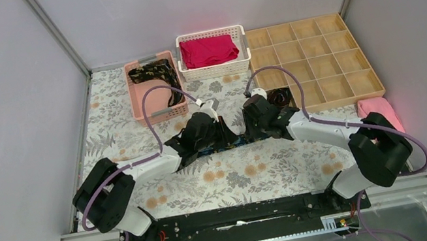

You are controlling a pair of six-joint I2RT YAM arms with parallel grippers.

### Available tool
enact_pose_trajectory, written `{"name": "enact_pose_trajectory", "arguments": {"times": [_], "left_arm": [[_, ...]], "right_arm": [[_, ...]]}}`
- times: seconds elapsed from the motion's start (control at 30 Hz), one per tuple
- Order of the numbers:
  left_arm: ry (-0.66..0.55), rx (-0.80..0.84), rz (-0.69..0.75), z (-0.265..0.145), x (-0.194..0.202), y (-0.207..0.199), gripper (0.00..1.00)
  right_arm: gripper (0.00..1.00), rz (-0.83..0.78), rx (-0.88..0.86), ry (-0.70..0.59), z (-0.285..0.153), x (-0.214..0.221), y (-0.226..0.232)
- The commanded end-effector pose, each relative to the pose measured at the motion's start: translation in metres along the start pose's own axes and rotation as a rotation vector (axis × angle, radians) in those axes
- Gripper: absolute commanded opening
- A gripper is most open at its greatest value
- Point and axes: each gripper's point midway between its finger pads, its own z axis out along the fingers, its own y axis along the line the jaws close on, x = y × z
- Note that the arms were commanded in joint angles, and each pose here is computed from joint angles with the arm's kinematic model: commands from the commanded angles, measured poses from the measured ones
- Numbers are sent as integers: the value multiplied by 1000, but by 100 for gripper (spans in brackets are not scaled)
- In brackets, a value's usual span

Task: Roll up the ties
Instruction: Roll the tie at the center of the board.

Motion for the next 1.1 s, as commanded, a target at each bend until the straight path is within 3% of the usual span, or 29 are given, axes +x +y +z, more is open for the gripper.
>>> {"name": "enact_pose_trajectory", "arguments": {"times": [0.0,0.3,0.7,1.07], "left_arm": [[-24,-2,22,0,-2,2,15],[8,15,-8,9,11,7,14],[-150,-152,44,-35,-30,23,14],[-158,-159,45,-42,-30,28,14]], "right_arm": [[40,19,-59,-2,3,-10,18],[41,27,-133,23,4,-6,32],[41,58,-187,109,33,22,42],[42,75,-232,91,25,4,58]]}}
